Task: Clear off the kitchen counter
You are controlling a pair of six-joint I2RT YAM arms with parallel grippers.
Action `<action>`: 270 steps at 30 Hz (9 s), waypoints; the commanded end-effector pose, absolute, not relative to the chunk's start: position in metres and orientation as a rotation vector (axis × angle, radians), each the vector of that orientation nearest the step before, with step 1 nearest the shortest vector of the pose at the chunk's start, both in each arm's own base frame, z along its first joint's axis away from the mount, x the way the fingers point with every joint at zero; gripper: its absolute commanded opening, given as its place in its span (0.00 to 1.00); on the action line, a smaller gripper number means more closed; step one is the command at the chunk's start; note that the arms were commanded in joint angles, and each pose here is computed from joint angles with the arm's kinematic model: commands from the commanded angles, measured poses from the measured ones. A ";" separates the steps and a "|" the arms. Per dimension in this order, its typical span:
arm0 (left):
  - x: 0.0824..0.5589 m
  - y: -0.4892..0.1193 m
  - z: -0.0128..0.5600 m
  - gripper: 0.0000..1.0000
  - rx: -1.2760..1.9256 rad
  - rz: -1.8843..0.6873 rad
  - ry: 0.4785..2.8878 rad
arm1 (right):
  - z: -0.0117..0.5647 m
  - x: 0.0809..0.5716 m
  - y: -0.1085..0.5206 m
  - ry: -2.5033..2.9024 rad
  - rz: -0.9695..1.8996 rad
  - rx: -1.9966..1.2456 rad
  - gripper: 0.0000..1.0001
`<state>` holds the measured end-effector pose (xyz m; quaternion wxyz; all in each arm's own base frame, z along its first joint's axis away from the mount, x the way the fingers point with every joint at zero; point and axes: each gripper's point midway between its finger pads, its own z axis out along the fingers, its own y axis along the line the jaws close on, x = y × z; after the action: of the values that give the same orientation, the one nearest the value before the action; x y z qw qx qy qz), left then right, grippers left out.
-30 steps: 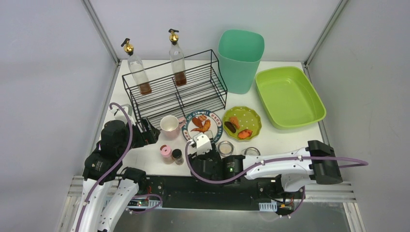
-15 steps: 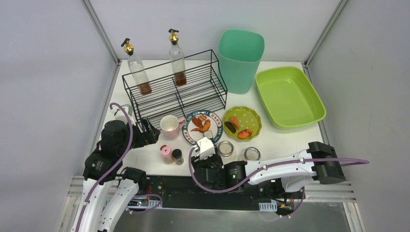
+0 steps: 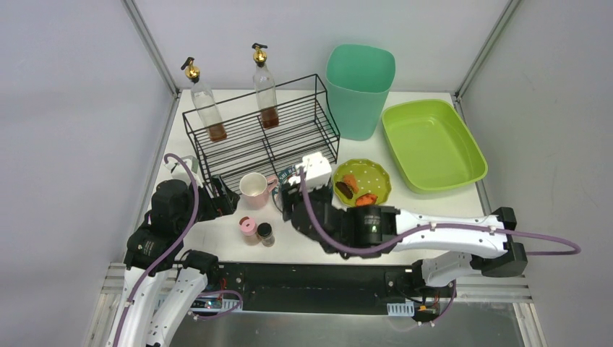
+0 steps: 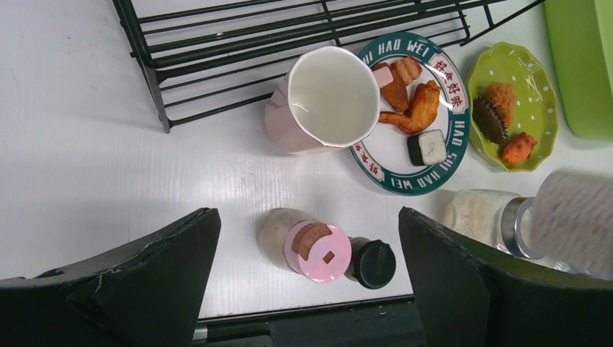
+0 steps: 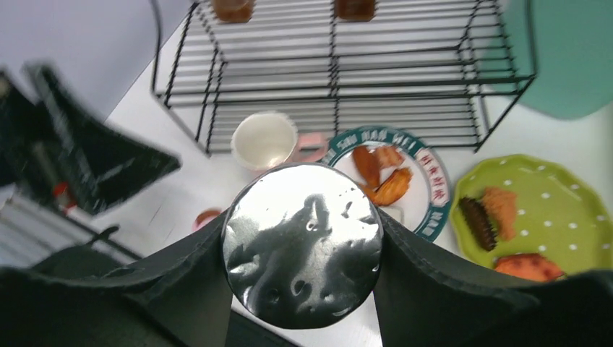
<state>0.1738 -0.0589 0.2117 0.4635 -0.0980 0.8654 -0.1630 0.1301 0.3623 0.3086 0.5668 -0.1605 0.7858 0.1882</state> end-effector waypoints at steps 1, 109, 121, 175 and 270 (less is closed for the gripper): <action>0.178 -0.057 0.215 0.99 -0.259 -0.399 2.099 | 0.363 0.181 0.330 1.796 0.401 -0.253 0.12; 0.175 -0.069 0.219 0.99 -0.184 -0.472 2.076 | 0.311 0.514 0.371 1.933 0.450 -0.189 0.74; 0.175 -0.069 0.219 0.99 -0.185 -0.471 2.074 | 0.343 0.496 0.374 1.870 0.498 -0.190 0.99; 0.177 -0.068 0.216 0.99 -0.202 -0.461 2.088 | 0.118 0.152 0.245 2.587 0.193 -0.451 0.99; 0.176 -0.070 0.217 0.99 -0.187 -0.476 2.092 | 0.263 0.413 0.328 2.336 0.269 -0.198 0.37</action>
<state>0.1706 -0.0692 0.2112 0.4613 -0.0796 0.8631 -0.1895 0.4067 0.3230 0.2518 0.3705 -0.0899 0.9205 0.0857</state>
